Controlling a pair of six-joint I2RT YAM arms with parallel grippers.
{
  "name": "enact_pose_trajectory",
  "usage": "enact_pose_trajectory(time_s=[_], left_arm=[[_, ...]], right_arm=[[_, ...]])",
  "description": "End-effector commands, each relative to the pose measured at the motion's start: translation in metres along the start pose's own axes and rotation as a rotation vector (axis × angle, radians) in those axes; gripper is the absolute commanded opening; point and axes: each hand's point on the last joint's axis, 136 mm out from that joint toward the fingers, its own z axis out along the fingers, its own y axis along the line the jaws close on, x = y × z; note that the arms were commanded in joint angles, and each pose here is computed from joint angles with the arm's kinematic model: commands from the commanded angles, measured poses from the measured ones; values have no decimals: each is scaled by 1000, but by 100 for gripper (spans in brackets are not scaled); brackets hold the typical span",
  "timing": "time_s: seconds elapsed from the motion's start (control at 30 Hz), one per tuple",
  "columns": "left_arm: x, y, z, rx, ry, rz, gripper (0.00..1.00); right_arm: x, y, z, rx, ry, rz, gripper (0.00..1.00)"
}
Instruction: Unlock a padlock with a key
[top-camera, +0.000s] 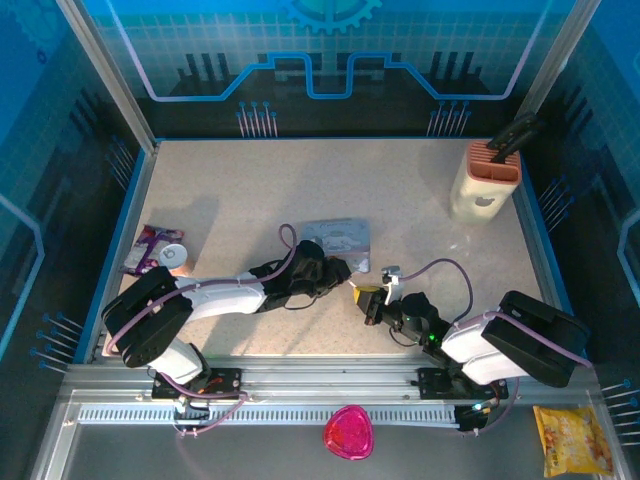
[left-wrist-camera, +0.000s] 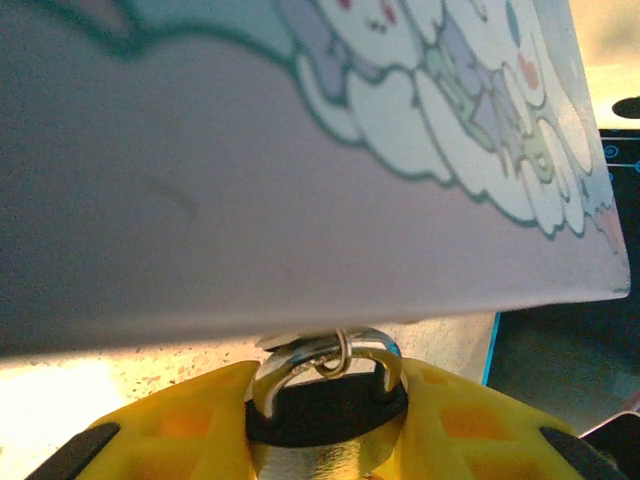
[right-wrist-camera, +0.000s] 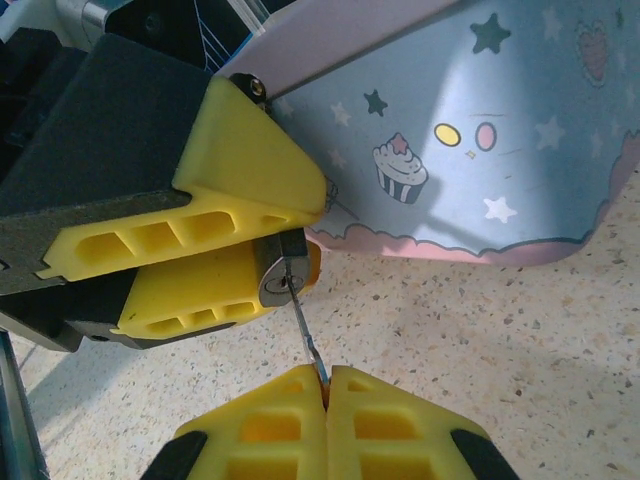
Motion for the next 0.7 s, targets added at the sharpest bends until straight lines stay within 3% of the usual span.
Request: enact_pose_trajectory(time_s=[0.0,0.67], left_arm=[[-6,-16,-8,68,-25,-16,11],[-3,-19,-5,80,-7,-16,10]], right_arm=[[-10,2,0,7,-54,7,0],[-14,15,7,-59,-74,50,0]])
